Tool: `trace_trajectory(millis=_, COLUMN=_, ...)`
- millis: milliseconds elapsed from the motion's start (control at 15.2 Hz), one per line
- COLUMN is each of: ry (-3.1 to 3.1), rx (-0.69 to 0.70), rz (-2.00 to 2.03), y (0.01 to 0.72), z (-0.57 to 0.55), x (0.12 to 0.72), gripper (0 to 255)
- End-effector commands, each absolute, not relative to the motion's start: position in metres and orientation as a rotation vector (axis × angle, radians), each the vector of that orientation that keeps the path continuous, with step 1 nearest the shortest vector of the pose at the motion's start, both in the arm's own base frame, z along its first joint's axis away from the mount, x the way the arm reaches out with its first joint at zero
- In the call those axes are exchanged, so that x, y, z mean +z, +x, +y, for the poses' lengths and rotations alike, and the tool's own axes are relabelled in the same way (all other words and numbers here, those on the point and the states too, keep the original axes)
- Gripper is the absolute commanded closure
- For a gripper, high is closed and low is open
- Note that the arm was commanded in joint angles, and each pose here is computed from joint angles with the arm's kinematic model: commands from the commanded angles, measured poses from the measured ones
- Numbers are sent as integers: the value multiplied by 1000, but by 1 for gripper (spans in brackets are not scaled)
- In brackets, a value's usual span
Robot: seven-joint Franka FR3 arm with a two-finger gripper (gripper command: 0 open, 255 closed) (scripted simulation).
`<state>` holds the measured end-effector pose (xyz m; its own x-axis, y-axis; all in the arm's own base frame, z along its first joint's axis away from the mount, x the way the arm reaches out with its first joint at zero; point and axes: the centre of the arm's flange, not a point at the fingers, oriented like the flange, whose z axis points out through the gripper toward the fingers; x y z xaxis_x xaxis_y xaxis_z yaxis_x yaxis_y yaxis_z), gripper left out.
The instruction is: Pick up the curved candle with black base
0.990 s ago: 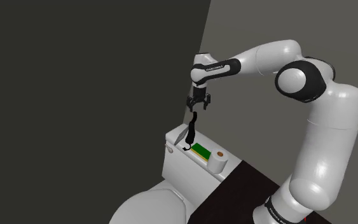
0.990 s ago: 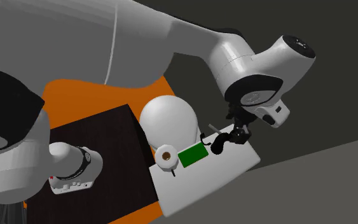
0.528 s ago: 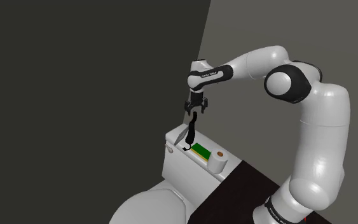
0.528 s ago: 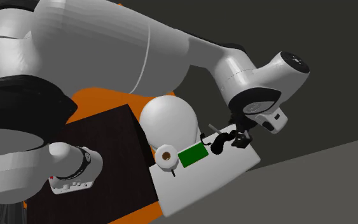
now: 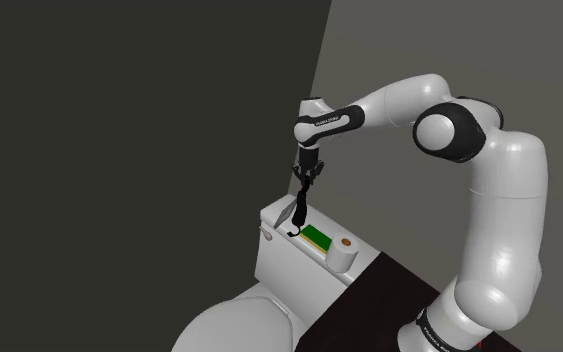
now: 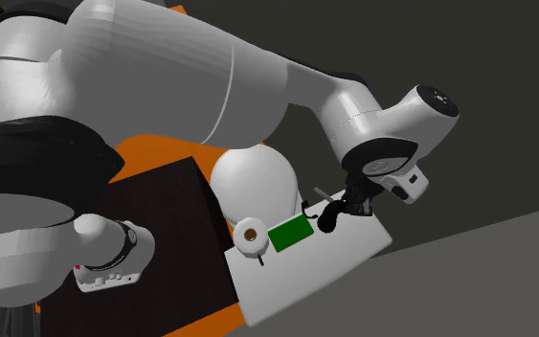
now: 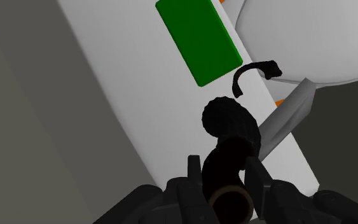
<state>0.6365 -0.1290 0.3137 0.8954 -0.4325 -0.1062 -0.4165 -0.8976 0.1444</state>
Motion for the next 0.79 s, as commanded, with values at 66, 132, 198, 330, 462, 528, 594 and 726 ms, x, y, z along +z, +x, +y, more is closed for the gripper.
trace_trajectory(millis=66, ry=2943, rx=-207, rz=-661, y=636, z=-129, x=313, gripper=255)
trace_trajectory(millis=132, ry=2943, rx=-207, rz=-661, y=636, z=-129, x=313, gripper=255)
trace_trajectory(millis=198, ry=2943, rx=-207, rz=-661, y=637, z=-129, x=313, gripper=255)
trace_trajectory(millis=330, ry=2943, rx=-207, rz=-661, y=637, z=-129, x=319, gripper=255)
trace_trajectory(millis=462, ry=2943, rx=-207, rz=-661, y=637, z=-129, x=329, gripper=255)
trace_trajectory(millis=528, ry=2943, rx=-207, rz=-661, y=637, z=-129, x=335, gripper=255)
trace_trajectory(millis=594, ry=2943, rx=-207, rz=-661, y=637, z=-129, x=340, gripper=255)
trace_trajectory(millis=726, ry=2943, rx=-207, rz=-661, y=637, z=-129, x=351, gripper=255)
